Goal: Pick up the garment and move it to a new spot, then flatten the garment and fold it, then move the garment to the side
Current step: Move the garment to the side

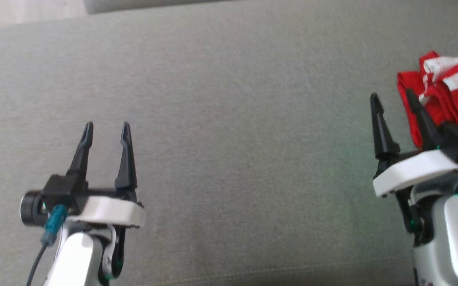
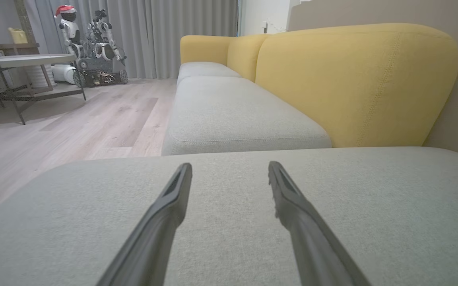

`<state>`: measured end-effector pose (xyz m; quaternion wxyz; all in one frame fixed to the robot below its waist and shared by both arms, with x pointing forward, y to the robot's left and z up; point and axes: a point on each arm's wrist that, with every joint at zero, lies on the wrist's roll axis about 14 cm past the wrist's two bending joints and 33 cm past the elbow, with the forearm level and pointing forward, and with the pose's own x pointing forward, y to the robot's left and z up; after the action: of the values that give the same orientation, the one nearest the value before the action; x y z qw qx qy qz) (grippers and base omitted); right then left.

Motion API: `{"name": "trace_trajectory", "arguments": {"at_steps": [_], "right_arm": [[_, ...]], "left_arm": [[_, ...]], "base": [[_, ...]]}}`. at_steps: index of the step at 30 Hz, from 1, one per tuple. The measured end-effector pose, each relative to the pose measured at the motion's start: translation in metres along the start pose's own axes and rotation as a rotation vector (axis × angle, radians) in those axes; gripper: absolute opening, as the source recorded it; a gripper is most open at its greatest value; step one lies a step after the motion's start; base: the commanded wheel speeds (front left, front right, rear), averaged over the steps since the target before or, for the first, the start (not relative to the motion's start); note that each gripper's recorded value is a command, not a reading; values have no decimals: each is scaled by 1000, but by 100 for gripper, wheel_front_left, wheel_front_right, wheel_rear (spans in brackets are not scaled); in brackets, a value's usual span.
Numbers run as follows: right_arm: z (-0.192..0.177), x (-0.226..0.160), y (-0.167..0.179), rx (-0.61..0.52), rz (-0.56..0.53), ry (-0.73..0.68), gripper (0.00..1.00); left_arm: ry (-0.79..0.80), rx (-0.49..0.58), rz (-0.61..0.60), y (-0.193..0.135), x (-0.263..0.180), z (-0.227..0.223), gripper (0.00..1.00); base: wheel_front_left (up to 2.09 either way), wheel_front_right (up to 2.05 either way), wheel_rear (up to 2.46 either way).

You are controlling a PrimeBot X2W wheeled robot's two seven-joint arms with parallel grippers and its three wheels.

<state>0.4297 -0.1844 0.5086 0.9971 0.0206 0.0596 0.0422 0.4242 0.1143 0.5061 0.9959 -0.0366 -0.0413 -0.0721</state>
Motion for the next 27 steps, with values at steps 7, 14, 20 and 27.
{"name": "trace_trajectory", "arguments": {"at_steps": [7, 14, 20, 27], "right_arm": [[-2, -19, 25, 14, 59, -12, 100], [-1, -39, 32, 17, 70, -21, 100], [-6, -56, 36, 19, 73, -16, 100], [-6, -63, 40, 25, 79, -18, 100]], "left_arm": [[6, 20, 62, 19, -37, 8, 100], [11, 42, 78, 26, -61, 15, 100], [26, 48, 92, 28, -78, 14, 100], [27, 54, 112, 32, -85, 17, 100]], "base": [[0, 0, 0], [0, 0, 0], [0, 0, 0], [0, 0, 0]]}}
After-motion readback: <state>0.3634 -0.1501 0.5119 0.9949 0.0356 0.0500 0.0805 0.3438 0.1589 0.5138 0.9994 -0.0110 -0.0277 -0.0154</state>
